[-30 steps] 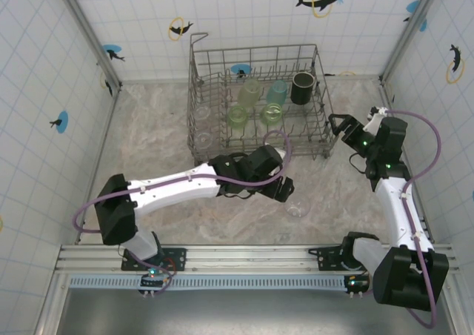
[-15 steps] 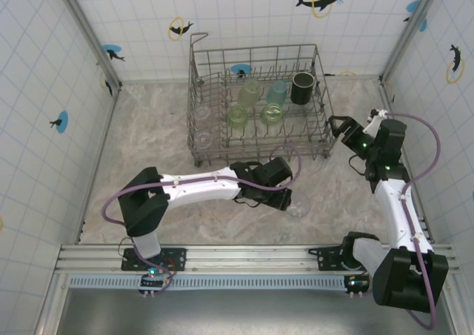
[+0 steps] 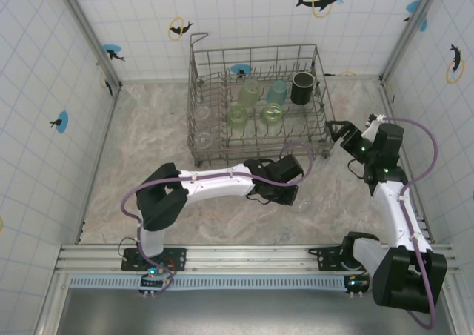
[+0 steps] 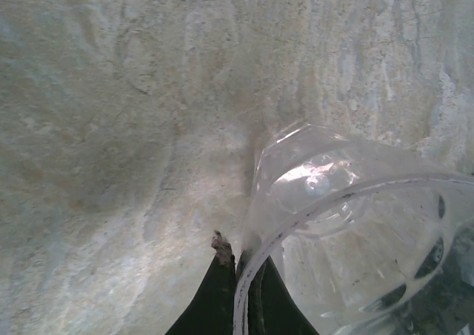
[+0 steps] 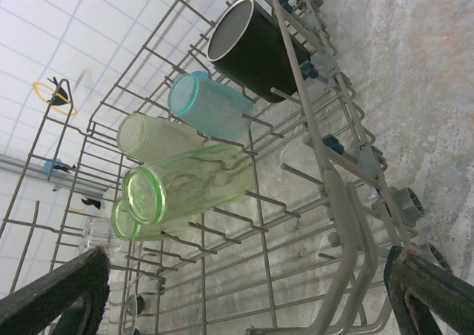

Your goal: Load the cups into the dish rack

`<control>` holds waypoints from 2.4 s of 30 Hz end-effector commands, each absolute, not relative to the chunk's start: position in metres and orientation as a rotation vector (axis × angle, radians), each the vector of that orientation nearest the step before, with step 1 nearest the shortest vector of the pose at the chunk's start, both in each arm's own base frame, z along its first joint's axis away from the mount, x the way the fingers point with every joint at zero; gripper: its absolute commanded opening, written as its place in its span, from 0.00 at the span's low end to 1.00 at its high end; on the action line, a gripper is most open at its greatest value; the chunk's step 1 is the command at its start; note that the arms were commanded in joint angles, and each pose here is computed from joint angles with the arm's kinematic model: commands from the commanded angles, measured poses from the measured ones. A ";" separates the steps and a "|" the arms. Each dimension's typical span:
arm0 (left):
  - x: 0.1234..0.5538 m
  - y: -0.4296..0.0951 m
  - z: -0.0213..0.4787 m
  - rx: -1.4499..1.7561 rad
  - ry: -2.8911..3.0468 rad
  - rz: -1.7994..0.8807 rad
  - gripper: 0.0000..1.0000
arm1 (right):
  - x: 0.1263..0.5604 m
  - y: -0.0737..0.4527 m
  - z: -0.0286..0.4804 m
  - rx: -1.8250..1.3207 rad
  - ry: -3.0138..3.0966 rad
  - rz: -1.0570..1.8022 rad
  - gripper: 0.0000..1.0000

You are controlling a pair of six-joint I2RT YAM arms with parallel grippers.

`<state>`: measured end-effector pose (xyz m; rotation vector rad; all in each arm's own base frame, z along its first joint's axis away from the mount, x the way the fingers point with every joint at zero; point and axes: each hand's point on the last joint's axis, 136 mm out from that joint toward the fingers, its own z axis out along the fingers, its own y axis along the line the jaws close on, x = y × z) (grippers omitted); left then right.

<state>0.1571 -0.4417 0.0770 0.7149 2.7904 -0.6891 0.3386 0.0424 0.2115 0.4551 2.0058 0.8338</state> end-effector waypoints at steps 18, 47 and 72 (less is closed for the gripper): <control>0.179 -0.442 0.227 0.594 2.522 -1.129 0.00 | 0.341 0.040 0.225 0.433 1.953 0.841 0.98; 0.313 -0.363 0.347 0.284 2.089 -1.459 0.00 | 0.366 0.108 0.323 0.115 1.751 1.248 0.98; 0.392 -0.337 0.336 0.222 2.013 -1.869 0.00 | 0.393 0.212 0.344 -0.178 1.649 1.722 0.98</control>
